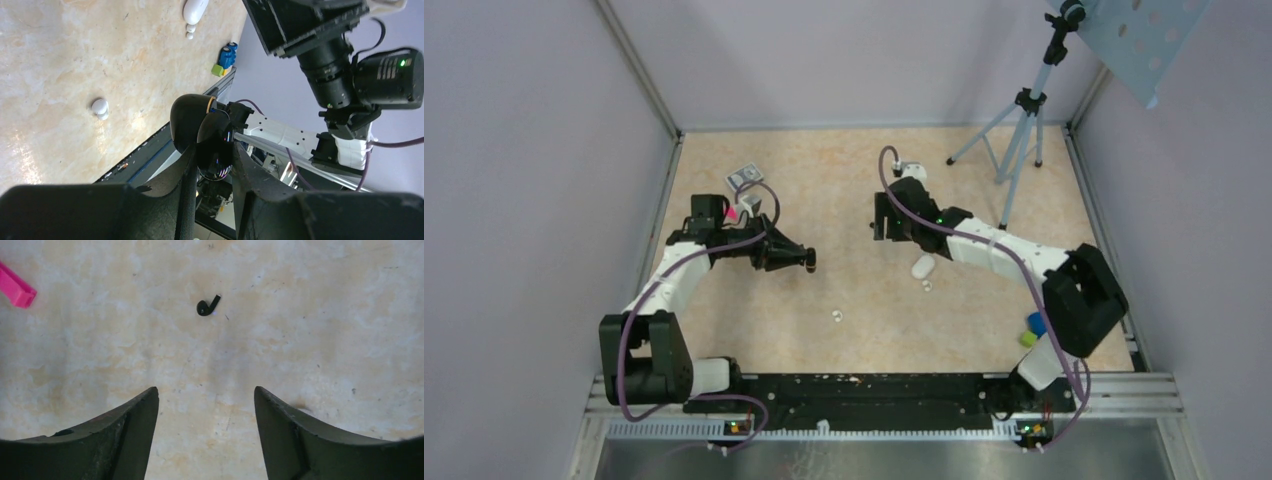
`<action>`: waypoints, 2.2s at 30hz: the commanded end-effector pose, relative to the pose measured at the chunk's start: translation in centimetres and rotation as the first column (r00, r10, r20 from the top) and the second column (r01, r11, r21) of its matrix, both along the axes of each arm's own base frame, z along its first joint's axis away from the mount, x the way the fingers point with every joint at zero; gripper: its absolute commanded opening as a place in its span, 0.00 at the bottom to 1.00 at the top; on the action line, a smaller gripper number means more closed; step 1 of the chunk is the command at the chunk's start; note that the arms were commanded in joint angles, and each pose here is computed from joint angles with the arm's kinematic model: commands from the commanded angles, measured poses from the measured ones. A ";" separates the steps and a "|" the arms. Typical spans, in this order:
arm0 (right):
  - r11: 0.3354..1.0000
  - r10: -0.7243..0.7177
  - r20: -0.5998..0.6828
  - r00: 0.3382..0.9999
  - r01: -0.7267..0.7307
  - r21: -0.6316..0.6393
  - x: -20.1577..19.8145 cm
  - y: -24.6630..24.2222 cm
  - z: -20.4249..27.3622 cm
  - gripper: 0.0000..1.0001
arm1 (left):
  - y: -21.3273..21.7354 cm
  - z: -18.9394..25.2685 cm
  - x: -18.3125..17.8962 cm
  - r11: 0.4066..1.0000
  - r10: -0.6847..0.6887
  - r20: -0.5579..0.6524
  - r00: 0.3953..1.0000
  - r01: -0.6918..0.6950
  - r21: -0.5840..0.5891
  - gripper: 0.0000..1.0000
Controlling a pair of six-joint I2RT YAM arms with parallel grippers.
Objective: Insert the wireless bluetooth earbuds into the charging case
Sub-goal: Adjust the left earbud at the center of the board.
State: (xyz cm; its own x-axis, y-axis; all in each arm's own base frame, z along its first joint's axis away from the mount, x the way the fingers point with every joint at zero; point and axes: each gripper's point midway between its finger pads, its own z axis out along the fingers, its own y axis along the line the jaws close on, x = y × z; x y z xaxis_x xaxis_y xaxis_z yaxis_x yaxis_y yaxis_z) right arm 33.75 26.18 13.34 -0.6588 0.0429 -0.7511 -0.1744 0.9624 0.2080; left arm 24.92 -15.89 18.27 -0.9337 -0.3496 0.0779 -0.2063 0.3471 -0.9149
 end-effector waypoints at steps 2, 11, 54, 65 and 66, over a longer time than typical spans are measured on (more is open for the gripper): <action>0.999 -0.033 -0.054 0.998 0.033 -0.014 3.9 2.3 -0.5 0.58 | 0.0 0.9 -0.2 1.000 -0.012 0.078 0.997 0.012 -0.004 0.00; 0.989 -0.097 -0.149 0.984 0.079 -0.122 7.9 4.5 -5.6 0.50 | 0.0 1.3 -0.6 1.000 -0.023 0.088 0.996 0.024 -0.012 0.00; 0.989 0.081 -0.181 0.980 -0.102 -0.109 7.3 7.3 -6.7 0.41 | 0.0 1.6 -1.0 1.000 -0.024 0.089 0.996 0.025 -0.009 0.00; 0.974 0.079 -0.207 0.975 -0.120 -0.194 6.1 7.1 -8.9 0.46 | 0.0 1.7 -0.9 1.000 -0.025 0.094 0.995 0.026 -0.009 0.00; 0.971 0.073 -0.207 0.976 -0.117 -0.208 6.1 6.8 -9.0 0.46 | 0.0 1.7 -1.0 1.000 -0.025 0.093 0.995 0.027 -0.010 0.00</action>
State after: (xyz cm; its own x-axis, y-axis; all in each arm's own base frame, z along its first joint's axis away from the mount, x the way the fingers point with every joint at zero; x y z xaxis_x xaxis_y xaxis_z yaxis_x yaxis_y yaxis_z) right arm 39.46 33.60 3.37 -0.8110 -0.1576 -0.5635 -0.2503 0.9639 0.0906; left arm 24.18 -15.95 19.28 -0.9415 -0.3358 0.0285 -0.1522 0.3482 -0.9250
